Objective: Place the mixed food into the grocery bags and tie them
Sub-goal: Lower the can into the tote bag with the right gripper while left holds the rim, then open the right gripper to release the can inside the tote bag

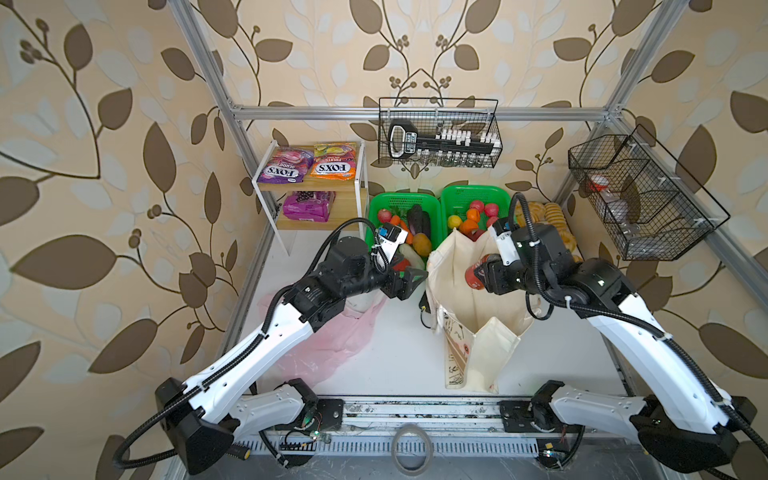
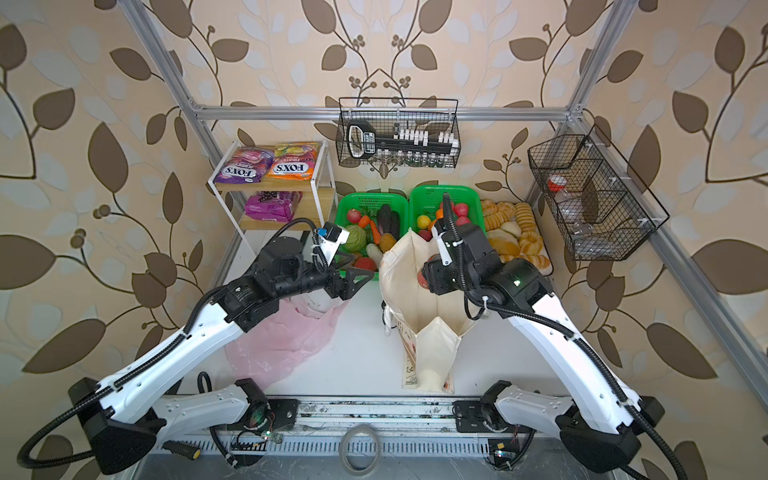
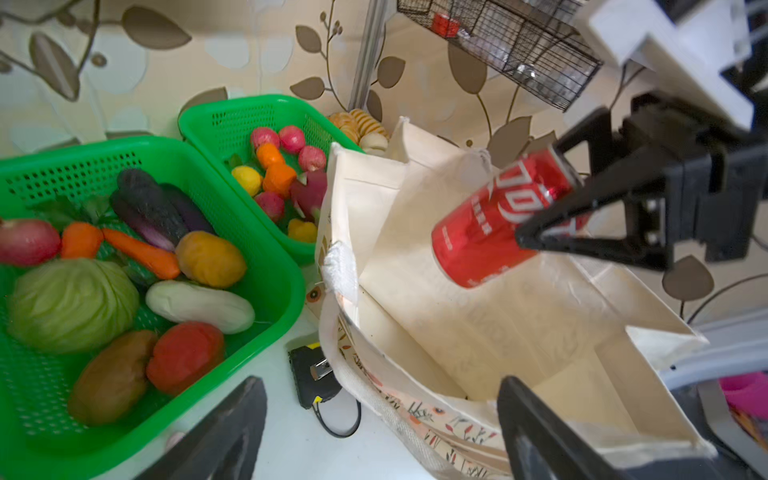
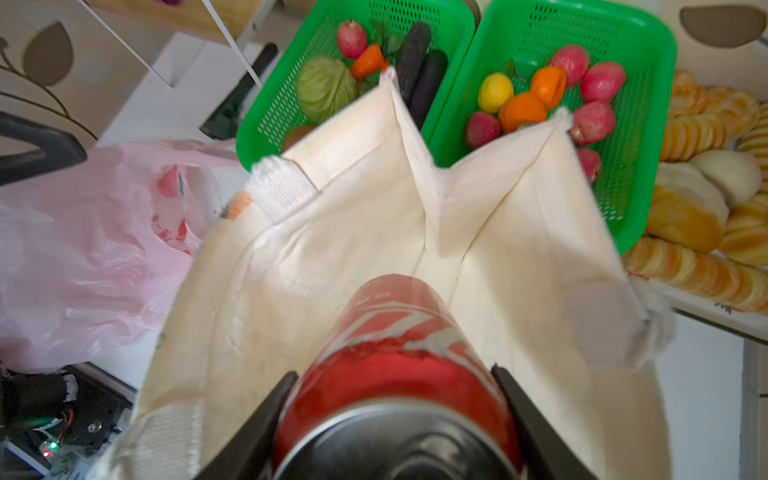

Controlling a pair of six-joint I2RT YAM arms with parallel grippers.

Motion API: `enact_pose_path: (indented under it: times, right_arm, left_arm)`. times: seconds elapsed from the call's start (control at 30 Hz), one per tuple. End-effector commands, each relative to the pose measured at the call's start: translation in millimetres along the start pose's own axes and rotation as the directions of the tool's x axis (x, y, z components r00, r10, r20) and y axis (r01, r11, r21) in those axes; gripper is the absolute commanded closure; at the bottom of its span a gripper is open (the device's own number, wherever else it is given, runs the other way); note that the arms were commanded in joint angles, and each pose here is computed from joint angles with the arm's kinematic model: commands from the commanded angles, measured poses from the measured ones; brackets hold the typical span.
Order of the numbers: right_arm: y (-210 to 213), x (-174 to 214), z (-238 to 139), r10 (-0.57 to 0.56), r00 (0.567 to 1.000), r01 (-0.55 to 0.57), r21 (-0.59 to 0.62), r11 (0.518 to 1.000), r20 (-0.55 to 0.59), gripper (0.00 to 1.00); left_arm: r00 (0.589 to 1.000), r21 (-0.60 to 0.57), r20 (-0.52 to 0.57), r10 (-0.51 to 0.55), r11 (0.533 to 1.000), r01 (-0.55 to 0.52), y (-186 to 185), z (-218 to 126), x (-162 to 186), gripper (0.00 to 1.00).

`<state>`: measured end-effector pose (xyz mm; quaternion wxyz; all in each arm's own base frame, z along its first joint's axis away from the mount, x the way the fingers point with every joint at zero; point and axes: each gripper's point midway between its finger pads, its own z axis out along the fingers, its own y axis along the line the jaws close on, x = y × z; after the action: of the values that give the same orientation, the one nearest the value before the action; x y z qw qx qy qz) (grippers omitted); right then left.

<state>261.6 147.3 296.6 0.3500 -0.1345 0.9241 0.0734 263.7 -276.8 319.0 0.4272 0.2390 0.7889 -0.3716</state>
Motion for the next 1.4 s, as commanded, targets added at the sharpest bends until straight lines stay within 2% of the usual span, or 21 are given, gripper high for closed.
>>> enact_pose_path:
  times: [0.0, 0.2, 0.4, 0.5, 0.57, 0.6, 0.67, 0.77, 0.9, 1.0, 1.13, 1.37]
  right_arm:
    - [4.6, -6.9, 13.4, 0.008, 0.999, -0.008, 0.018, 1.0, 0.045, 0.63]
    - [13.7, 14.0, 43.7, -0.061, 0.998, 0.061, 0.022, 0.998, -0.004, 0.64]
    - [18.7, 37.2, 67.2, -0.138, 0.987, 0.139, 0.0, 0.99, -0.081, 0.65]
    - [17.8, 41.8, 73.8, -0.145, 0.985, 0.146, -0.002, 0.989, -0.098, 0.65]
    - [16.9, 46.1, 81.0, -0.142, 0.982, 0.142, -0.006, 0.99, -0.122, 0.66]
    - [16.0, 51.5, 92.9, -0.131, 0.98, 0.131, -0.009, 0.991, -0.151, 0.66]
    - [11.7, 56.1, 104.1, -0.102, 0.978, 0.105, 0.004, 0.994, -0.183, 0.66]
    - [-1.2, 57.4, 115.8, -0.056, 0.976, 0.069, 0.054, 0.996, -0.209, 0.67]
    - [-6.9, 52.2, 127.0, -0.051, 0.979, 0.067, 0.077, 0.995, -0.197, 0.67]
    - [-13.4, 49.0, 137.8, 0.01, 0.98, 0.009, 0.095, 0.995, -0.2, 0.66]
    - [-21.2, 48.1, 150.7, 0.082, 0.975, -0.054, 0.138, 0.989, -0.206, 0.67]
    - [-28.9, 49.0, 171.7, 0.138, 0.975, -0.102, 0.2, 0.975, -0.175, 0.67]
  left_arm:
    - [0.979, 0.072, -0.028, -0.201, 0.977, 0.202, -15.6, 9.2, -10.7, 0.13]
    - [0.942, 0.034, -0.143, -0.302, 0.95, 0.31, -6.2, 37.1, 8.3, 0.19]
    - [0.924, 0.013, -0.178, -0.338, 0.938, 0.346, 0.1, 49.6, 18.2, 0.27]
    - [0.912, 0.015, -0.196, -0.359, 0.929, 0.369, 0.2, 55.2, 22.5, 0.36]
    - [0.904, 0.026, -0.209, -0.373, 0.922, 0.386, -1.2, 58.7, 23.6, 0.47]
    - [0.895, 0.026, -0.216, -0.391, 0.914, 0.405, -1.8, 61.2, 24.5, 0.62]
    - [0.886, 0.031, -0.219, -0.408, 0.905, 0.425, -2.5, 62.7, 24.5, 0.76]
    - [0.87, 0.033, -0.226, -0.437, 0.89, 0.455, -4.0, 63.3, 25.2, 0.85]
    - [0.846, 0.028, -0.22, -0.486, 0.863, 0.504, -5.2, 61.3, 24.4, 0.9]
    - [0.834, 0.046, -0.208, -0.512, 0.846, 0.531, -9.3, 57.7, 19.6, 0.9]
    - [0.841, 0.065, -0.191, -0.506, 0.848, 0.525, -13.6, 50.7, 13.0, 0.91]
    - [0.85, 0.078, -0.181, -0.495, 0.854, 0.514, -16.5, 47.2, 7.8, 0.92]
